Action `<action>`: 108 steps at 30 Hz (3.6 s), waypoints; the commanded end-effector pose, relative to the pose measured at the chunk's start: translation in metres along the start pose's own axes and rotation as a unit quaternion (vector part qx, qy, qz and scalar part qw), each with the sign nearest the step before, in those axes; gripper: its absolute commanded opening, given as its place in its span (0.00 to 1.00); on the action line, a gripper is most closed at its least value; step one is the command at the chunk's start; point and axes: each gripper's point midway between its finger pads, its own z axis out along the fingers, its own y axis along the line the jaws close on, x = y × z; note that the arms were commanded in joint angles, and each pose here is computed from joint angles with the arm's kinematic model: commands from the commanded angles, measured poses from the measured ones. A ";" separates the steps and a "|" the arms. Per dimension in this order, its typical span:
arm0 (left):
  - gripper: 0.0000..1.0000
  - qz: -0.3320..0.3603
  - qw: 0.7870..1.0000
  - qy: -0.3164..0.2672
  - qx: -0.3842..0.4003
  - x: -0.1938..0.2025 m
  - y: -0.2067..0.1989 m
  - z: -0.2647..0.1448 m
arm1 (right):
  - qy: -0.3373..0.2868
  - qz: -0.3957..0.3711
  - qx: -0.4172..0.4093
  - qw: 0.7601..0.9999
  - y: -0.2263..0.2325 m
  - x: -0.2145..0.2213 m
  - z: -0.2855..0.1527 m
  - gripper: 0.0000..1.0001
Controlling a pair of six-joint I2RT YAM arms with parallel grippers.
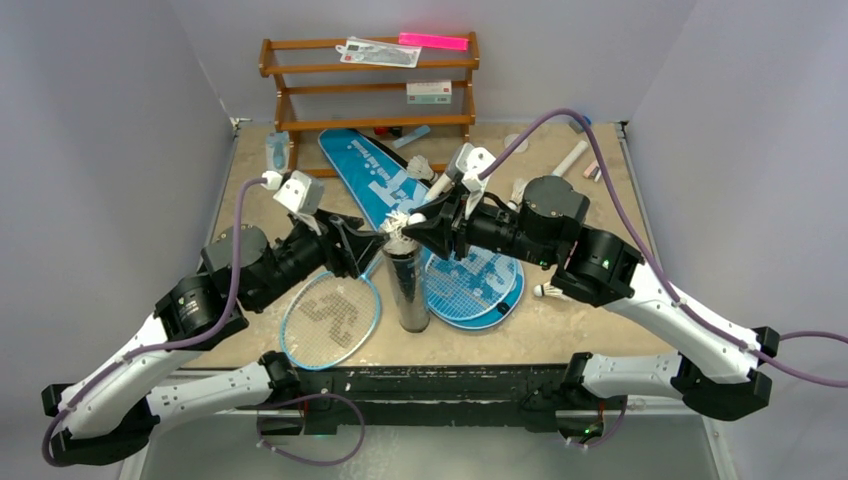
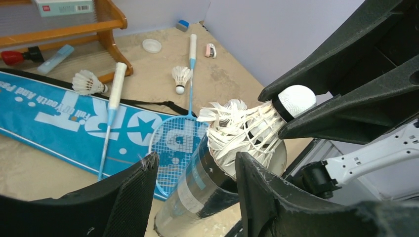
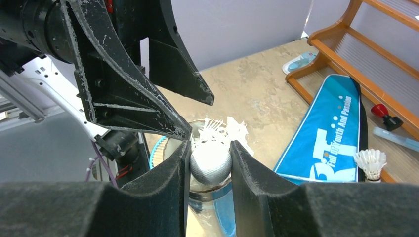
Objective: Pack up the badminton gear
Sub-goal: Place the shuttlecock at the shuttle tube.
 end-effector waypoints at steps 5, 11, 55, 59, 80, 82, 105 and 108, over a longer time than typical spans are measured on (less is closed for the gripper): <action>0.48 -0.008 1.000 0.016 -0.009 0.017 0.004 0.004 | 0.012 -0.006 -0.004 1.000 0.002 -0.001 -0.008 0.34; 0.42 -0.001 0.999 0.035 -0.010 0.025 0.002 0.017 | 0.014 -0.002 -0.016 1.000 0.008 -0.008 -0.013 0.34; 0.45 -0.010 1.000 0.019 -0.005 0.014 -0.003 0.019 | 0.106 0.029 -0.015 0.994 0.011 0.005 -0.020 0.31; 0.51 -0.017 1.000 -0.009 0.003 -0.012 -0.009 0.012 | 0.106 0.028 -0.015 0.994 0.011 0.006 -0.020 0.31; 0.60 0.035 0.999 0.008 0.001 -0.026 -0.020 0.046 | 0.100 0.028 -0.025 0.994 0.014 0.003 -0.017 0.30; 0.58 0.037 0.999 0.023 0.006 -0.020 -0.022 0.045 | 0.100 0.028 -0.024 0.994 0.013 0.003 -0.016 0.30; 0.58 0.064 0.994 0.081 -0.041 -0.008 0.000 0.021 | 0.104 0.026 -0.021 0.994 0.011 0.003 -0.008 0.31; 0.60 0.043 0.998 0.035 -0.037 -0.029 -0.002 0.011 | 0.114 0.026 -0.019 0.993 0.010 0.007 -0.005 0.31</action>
